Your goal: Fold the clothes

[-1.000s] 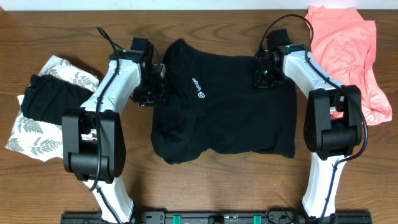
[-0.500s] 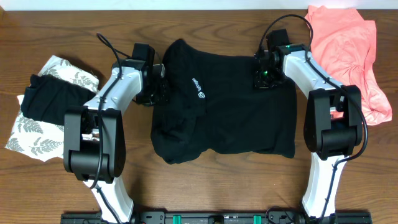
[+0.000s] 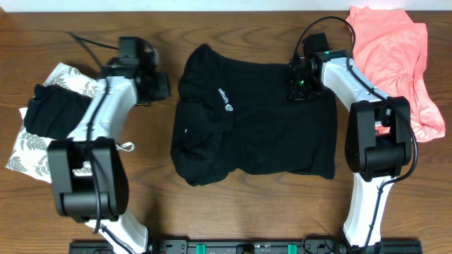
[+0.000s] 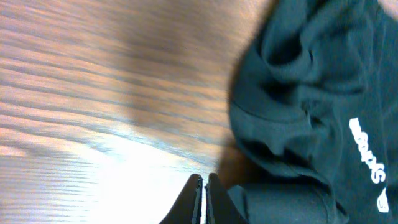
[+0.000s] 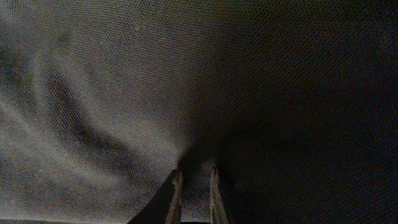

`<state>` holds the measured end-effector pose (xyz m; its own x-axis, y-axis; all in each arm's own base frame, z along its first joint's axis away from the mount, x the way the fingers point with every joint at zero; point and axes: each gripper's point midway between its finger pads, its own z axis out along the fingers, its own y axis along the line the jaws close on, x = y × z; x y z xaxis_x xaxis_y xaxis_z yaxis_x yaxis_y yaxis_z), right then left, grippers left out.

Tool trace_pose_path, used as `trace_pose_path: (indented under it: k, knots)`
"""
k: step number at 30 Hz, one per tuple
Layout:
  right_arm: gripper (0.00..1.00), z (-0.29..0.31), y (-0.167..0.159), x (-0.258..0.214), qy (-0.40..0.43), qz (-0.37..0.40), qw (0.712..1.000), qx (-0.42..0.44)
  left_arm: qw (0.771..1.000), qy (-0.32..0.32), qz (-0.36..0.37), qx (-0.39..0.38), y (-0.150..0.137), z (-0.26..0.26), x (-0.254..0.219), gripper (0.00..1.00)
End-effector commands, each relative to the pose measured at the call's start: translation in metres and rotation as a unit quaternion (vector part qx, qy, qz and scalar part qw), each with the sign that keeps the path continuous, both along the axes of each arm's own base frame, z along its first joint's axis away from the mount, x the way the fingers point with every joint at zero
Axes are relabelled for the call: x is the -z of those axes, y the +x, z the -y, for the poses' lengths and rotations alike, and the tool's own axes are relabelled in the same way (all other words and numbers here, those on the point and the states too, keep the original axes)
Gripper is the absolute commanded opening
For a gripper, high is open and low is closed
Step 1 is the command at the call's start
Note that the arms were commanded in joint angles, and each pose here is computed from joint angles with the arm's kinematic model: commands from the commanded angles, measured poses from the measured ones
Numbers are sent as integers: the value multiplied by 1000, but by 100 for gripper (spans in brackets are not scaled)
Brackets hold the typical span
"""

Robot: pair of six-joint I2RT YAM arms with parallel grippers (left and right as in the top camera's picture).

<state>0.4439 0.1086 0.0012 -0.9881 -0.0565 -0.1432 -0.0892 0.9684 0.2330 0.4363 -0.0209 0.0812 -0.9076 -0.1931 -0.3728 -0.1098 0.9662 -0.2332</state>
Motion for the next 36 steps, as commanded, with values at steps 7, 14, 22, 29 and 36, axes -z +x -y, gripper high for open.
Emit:
trace_pose_path:
  k: [7,14,22,29,36]
  knots:
    - [17,2,-5,8,-11,-11,1000,-7,991,-111,-75,-5,-36,34,0,51]
    - [17,2,-6,9,-11,-13,1000,-7,986,-146,-73,-20,-30,46,-2,56]
    - [17,3,-6,9,-11,-13,1000,-5,983,-145,-113,-2,-43,71,29,56]
    - [17,4,-5,9,-11,-13,1000,-5,983,-139,-118,5,-41,77,50,56]
    - [17,3,-6,9,-11,-13,1000,-5,984,-139,-109,6,-33,77,56,31]
